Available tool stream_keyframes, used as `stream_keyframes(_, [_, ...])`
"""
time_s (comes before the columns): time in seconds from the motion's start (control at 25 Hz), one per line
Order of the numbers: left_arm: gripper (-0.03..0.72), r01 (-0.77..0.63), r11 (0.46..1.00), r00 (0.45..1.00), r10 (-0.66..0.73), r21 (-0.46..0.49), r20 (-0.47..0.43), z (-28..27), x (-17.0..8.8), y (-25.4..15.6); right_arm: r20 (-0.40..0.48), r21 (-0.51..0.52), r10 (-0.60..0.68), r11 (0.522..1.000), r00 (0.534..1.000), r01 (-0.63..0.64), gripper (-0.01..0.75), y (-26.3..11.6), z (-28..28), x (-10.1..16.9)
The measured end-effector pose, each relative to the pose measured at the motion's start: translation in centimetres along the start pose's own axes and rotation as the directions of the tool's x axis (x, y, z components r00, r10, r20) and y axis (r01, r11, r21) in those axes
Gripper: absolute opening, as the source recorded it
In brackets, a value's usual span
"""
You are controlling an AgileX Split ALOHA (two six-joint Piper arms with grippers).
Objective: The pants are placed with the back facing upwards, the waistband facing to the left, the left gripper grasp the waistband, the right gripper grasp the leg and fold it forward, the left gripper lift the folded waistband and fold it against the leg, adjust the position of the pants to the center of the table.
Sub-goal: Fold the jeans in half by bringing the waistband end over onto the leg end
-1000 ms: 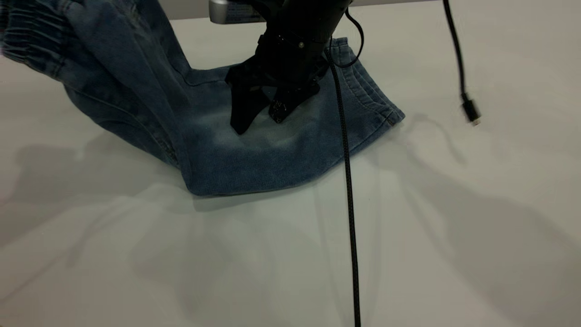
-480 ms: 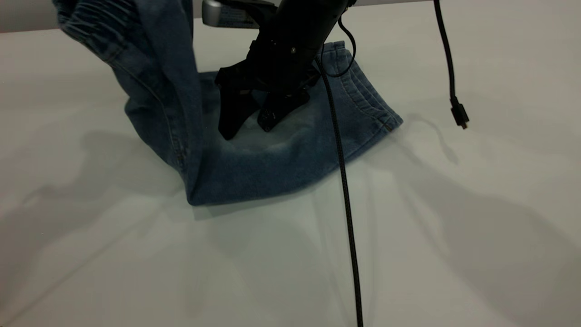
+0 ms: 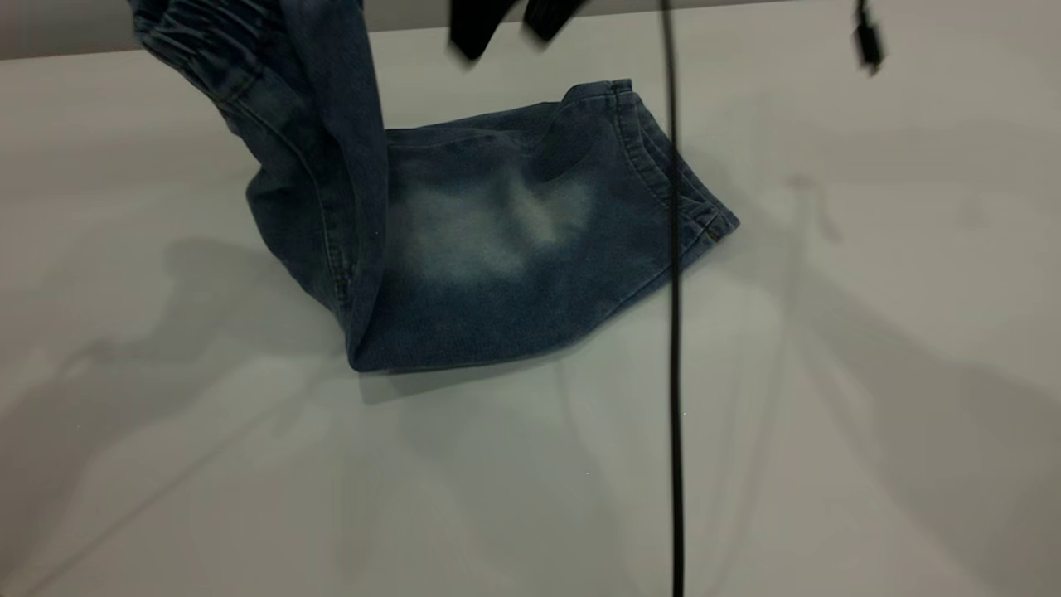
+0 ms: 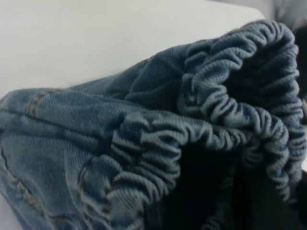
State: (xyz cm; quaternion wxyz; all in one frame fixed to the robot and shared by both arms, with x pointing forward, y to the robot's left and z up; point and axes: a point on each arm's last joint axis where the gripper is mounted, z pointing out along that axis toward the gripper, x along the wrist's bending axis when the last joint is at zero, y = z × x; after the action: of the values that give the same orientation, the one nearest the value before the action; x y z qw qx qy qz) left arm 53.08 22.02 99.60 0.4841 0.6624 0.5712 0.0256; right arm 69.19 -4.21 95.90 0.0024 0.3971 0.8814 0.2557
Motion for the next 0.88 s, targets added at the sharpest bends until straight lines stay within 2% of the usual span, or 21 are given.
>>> stream_keyframes(0.08, [0.109,-0.039,0.999,0.999,0.039,0.015,-0.007,0.8,-0.6,-0.3,0.043,-0.016,0.013,1.000,0.999,-0.012,0.511,0.6,-2.3,-1.3])
stream_keyframes(0.24, [0.109,-0.057,0.998,0.997,0.058,0.021,-0.042,3.2,-1.4,-0.2,0.075,-0.084,0.069,0.994,0.995,-0.063,0.511,1.5,-7.5,-3.6])
stream_keyframes(0.36, [0.109,-0.081,0.996,0.997,0.082,0.042,-0.008,5.5,-2.2,0.0,0.079,-0.121,0.081,0.990,0.994,-0.071,0.511,1.9,-10.5,-4.2])
stream_keyframes(0.6, [0.109,-0.089,0.990,0.995,0.084,0.114,0.049,11.6,-2.8,-0.4,0.089,-0.097,0.094,0.992,0.992,-0.085,0.511,1.4,-11.6,-5.1])
stream_keyframes(0.8, [0.111,-0.089,0.983,0.996,0.088,0.158,0.015,15.1,-0.9,-1.1,0.097,-0.106,0.121,0.988,0.988,-0.111,0.511,1.0,-12.2,-6.5])
stream_keyframes(0.88, [0.144,-0.127,0.977,0.992,0.126,0.171,0.019,15.4,-0.7,-1.4,0.091,-0.112,0.132,0.986,0.987,-0.122,0.511,0.9,-12.3,-6.8])
